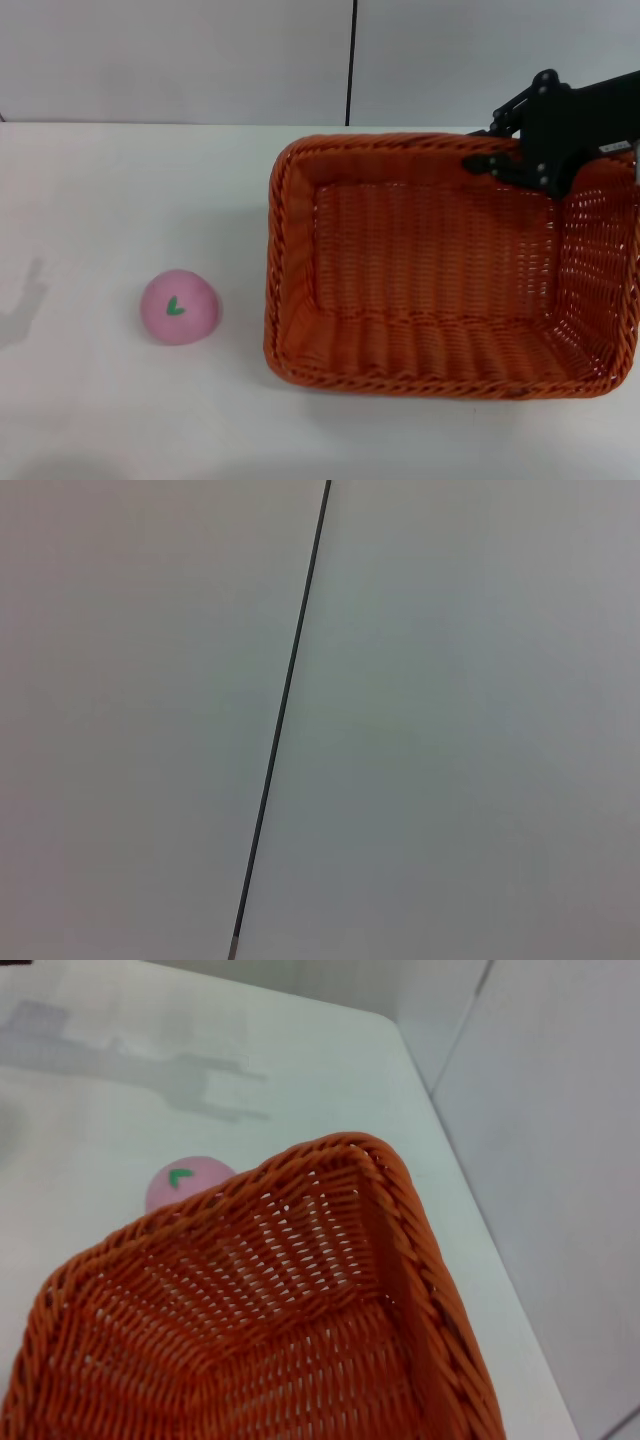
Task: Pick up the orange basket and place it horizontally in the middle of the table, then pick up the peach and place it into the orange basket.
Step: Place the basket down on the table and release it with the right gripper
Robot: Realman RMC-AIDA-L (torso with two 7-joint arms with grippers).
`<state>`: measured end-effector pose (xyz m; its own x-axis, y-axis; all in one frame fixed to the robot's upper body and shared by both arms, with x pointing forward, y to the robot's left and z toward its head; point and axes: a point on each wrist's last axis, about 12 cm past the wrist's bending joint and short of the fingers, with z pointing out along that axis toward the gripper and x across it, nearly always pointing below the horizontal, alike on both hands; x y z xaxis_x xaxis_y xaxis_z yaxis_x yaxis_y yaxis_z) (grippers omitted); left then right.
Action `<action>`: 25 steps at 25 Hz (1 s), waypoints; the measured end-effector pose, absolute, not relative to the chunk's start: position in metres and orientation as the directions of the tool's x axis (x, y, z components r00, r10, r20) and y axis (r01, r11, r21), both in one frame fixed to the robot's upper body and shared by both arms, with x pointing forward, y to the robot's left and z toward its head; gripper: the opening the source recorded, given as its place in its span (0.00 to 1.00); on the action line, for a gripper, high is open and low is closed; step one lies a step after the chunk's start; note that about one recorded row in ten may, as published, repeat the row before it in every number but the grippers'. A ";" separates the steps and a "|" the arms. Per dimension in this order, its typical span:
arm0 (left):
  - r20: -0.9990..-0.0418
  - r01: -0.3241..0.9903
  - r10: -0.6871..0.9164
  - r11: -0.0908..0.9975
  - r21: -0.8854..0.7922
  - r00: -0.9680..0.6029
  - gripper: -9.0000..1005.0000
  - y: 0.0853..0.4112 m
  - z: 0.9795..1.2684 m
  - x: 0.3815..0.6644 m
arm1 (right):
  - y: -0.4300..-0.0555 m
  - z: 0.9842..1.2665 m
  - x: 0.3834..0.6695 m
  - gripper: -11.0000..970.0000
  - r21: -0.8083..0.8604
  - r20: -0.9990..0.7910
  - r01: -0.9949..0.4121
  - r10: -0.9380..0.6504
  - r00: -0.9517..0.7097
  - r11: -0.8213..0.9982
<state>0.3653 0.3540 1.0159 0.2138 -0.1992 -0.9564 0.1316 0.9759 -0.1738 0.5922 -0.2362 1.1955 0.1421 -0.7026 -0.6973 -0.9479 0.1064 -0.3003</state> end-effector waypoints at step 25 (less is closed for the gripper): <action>-0.956 0.162 -0.215 0.969 -0.185 0.197 0.80 0.345 1.013 0.366 | -0.230 1.168 0.599 0.22 -0.341 -0.722 -0.936 -0.661 0.204 0.083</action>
<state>0.3655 0.3454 1.0133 0.1968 -0.2155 -0.9565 0.1620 0.9693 -0.1850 0.5987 -0.2301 1.1685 0.2040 -0.6606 -0.7225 -0.9365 0.0834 -0.3407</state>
